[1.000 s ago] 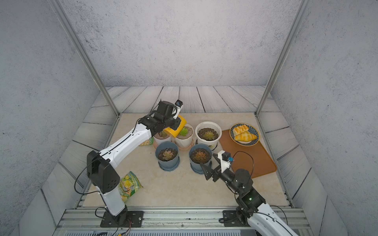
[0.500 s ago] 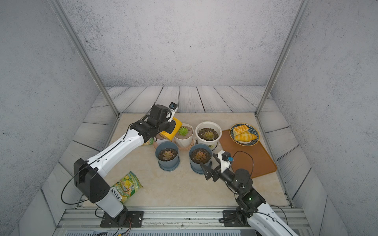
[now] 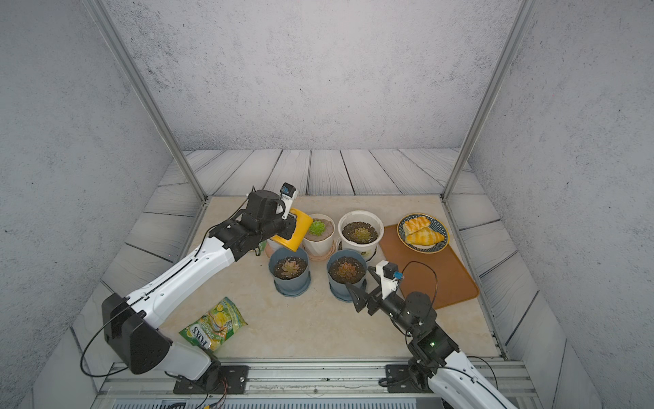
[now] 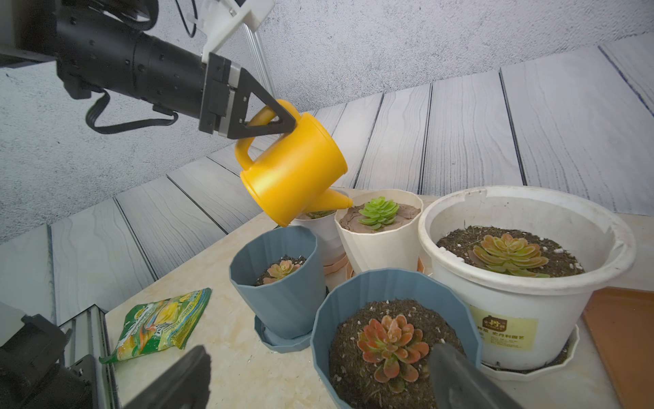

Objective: Water the succulent around the soil edge
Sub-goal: Water the soil of the potted plant with water, then place the watering can at the center of the board.

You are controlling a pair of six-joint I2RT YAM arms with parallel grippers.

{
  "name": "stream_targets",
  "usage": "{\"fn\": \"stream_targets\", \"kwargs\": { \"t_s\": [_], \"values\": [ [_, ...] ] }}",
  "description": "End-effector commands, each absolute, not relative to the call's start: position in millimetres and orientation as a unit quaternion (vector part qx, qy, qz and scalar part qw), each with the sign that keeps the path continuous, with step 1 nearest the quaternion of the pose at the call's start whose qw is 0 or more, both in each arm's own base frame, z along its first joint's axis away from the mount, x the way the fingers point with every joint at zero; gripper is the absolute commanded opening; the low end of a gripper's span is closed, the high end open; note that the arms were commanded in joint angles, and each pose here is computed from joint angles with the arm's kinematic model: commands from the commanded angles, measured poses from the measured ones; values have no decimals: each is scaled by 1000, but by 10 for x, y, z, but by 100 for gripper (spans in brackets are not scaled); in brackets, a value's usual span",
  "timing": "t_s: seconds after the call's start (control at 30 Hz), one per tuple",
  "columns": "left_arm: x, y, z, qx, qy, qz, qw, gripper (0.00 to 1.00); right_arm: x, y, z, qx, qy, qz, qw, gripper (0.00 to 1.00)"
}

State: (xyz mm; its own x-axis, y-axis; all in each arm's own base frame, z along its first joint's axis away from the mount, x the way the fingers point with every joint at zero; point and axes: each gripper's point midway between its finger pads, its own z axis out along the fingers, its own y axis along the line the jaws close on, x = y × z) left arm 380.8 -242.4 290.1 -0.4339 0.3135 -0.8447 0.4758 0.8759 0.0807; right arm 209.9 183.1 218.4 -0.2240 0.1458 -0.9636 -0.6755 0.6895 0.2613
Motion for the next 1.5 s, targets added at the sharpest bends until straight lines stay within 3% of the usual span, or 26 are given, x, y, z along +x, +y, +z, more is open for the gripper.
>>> {"fn": "stream_targets", "kwargs": {
  "t_s": [0.0, 0.57, 0.87, 1.13, 1.47],
  "values": [
    [3772, -2398, 3025, 217, 835, -106, 495, 0, 2092, 1847, 2326, -189, 688, 354, 605, 100],
    [3483, -2397, 3232, 228, 801, -165, 528, 0, 2108, 1810, 2340, -178, 689, 350, 609, 100],
    [2895, -2412, 3609, 257, 705, -281, 599, 0, 2327, 1583, 2490, -62, 738, 327, 586, 100],
    [2322, -2400, 3875, 276, 580, -383, 664, 0, 2264, 1398, 3018, 82, 736, 399, 541, 89],
    [1711, -2565, 3996, 334, 469, -422, 700, 0, 2194, 1669, 3330, 101, 695, 522, 485, 77]
  ]
}}
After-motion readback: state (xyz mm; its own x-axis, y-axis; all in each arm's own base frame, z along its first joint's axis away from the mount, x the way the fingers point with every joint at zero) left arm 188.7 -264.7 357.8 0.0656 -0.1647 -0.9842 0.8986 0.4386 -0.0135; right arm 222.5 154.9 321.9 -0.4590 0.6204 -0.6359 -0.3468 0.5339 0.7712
